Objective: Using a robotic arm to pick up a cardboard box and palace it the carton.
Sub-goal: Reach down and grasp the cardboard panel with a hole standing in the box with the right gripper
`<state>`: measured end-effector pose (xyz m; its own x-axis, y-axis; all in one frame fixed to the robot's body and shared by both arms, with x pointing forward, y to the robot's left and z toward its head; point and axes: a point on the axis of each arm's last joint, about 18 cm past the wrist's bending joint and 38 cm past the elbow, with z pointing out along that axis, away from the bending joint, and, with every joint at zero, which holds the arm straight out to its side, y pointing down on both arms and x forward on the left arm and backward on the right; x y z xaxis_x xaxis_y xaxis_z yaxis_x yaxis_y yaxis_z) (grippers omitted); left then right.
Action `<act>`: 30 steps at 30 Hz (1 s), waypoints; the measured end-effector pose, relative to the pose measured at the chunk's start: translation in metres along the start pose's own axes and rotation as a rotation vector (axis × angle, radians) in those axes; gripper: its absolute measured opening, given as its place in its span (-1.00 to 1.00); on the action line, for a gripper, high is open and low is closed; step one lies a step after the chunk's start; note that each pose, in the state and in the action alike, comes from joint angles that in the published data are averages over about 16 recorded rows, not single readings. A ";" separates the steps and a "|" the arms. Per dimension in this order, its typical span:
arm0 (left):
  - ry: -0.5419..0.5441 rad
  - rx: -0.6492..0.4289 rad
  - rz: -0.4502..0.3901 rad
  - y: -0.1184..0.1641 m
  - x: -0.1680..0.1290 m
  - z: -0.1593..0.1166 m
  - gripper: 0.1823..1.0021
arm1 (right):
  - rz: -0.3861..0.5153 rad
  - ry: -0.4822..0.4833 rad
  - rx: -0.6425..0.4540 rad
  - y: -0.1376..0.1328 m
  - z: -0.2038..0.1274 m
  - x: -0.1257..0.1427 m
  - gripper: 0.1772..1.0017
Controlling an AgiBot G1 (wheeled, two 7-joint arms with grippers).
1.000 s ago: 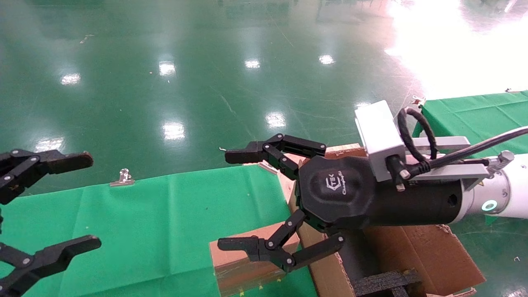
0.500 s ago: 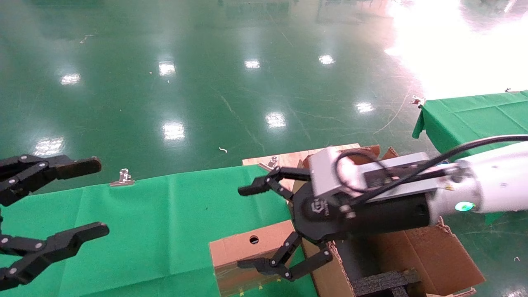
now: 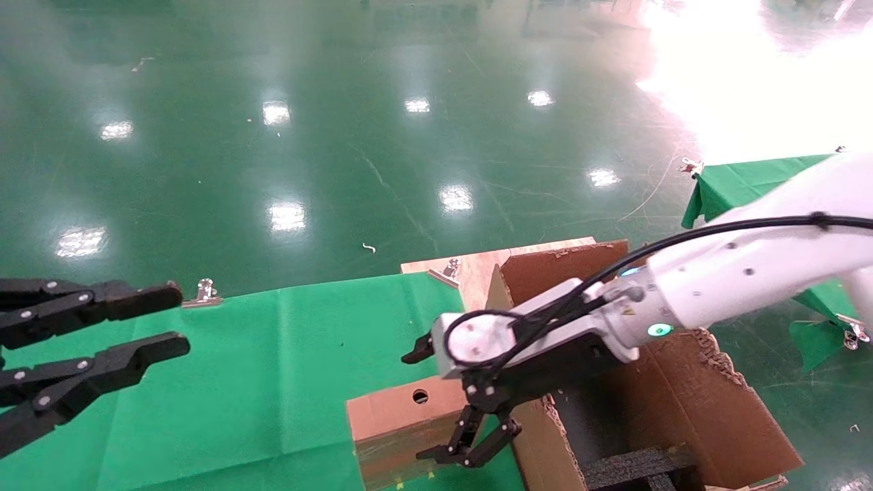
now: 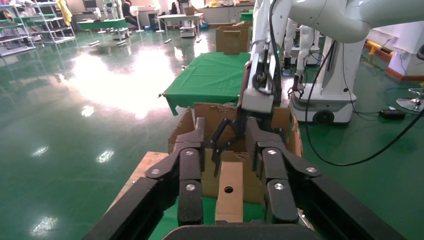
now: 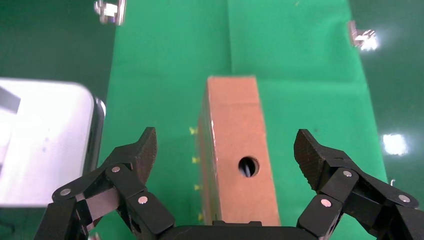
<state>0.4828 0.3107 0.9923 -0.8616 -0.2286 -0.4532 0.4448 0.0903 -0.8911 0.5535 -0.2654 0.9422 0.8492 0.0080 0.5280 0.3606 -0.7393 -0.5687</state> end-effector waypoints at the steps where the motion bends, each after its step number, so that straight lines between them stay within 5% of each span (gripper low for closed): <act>1: 0.000 0.000 0.000 0.000 0.000 0.000 -0.34 | -0.009 -0.004 -0.017 0.000 0.003 0.001 1.00; 17: 0.000 0.000 0.000 0.000 0.000 0.000 -0.90 | -0.142 -0.056 -0.236 -0.003 0.036 0.021 1.00; 30: -0.001 0.000 0.000 0.000 0.000 0.000 -0.90 | -0.181 -0.071 -0.286 -0.004 0.044 0.026 0.97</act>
<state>0.4828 0.3108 0.9923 -0.8616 -0.2293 -0.4529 0.4445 0.0902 -0.8912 0.5913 -0.2328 0.9301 0.8097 0.1956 0.5533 0.3937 -0.8803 -0.2648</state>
